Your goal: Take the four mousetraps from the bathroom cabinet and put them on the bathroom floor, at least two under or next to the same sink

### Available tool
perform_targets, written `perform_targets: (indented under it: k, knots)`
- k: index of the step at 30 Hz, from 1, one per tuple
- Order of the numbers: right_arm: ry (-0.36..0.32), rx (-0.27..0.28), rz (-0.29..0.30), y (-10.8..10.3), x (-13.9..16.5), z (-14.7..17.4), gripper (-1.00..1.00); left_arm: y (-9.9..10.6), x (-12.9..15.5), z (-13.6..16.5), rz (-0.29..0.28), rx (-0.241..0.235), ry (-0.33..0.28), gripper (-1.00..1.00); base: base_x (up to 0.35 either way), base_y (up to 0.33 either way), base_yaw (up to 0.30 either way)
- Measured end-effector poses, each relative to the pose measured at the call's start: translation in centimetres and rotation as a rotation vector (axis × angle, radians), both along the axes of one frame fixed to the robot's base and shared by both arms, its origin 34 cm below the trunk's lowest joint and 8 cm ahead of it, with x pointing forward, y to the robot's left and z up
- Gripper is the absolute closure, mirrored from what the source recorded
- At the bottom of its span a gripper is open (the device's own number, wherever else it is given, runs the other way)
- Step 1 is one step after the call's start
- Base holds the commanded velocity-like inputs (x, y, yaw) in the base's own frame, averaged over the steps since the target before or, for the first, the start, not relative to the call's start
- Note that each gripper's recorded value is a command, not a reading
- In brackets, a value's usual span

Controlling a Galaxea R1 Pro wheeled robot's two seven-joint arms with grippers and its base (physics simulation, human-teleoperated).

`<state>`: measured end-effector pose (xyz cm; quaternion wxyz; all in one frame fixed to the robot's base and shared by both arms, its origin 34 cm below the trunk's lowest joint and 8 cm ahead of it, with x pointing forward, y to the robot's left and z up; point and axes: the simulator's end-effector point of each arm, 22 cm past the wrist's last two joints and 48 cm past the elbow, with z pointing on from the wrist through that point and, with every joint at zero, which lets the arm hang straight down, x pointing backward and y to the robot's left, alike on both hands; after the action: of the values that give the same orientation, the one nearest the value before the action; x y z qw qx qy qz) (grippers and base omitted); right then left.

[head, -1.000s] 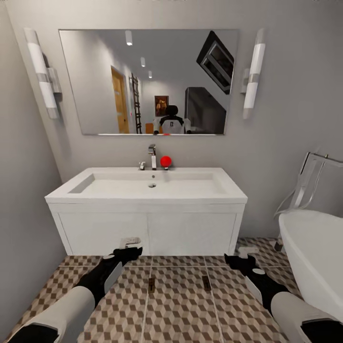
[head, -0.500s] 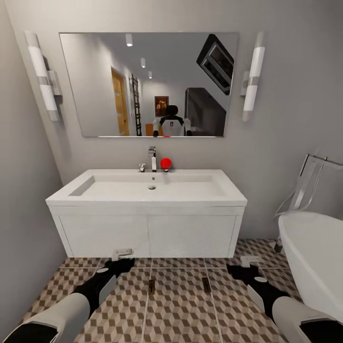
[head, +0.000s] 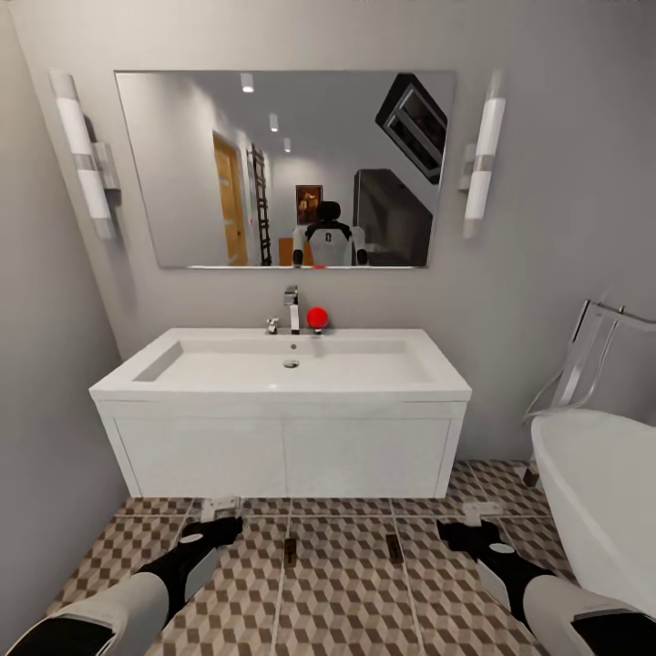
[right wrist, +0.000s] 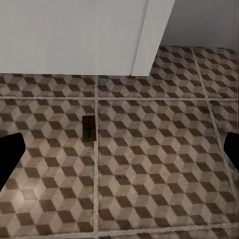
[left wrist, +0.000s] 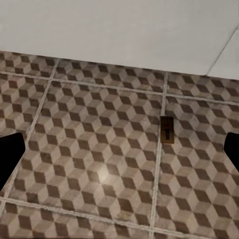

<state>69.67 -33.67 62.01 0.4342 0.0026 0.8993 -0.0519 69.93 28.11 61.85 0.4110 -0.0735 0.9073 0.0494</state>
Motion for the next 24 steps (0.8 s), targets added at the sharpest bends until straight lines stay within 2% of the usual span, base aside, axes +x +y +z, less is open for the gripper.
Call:
perform_targets:
  k: [8, 24]
  knots:
    - [0.004, -0.025, 0.021, -0.1, -0.7, 0.8, -1.00, 0.7, -1.6, -0.1, 0.019, 0.014, -0.005, -1.00, 0.000, 0.000, 0.000]
    - [0.015, -0.027, 0.020, -0.2, -1.0, 3.1, -1.00, -1.2, -2.0, 2.2, 0.007, -0.002, -0.004, -1.00, 0.000, 0.000, 0.000]
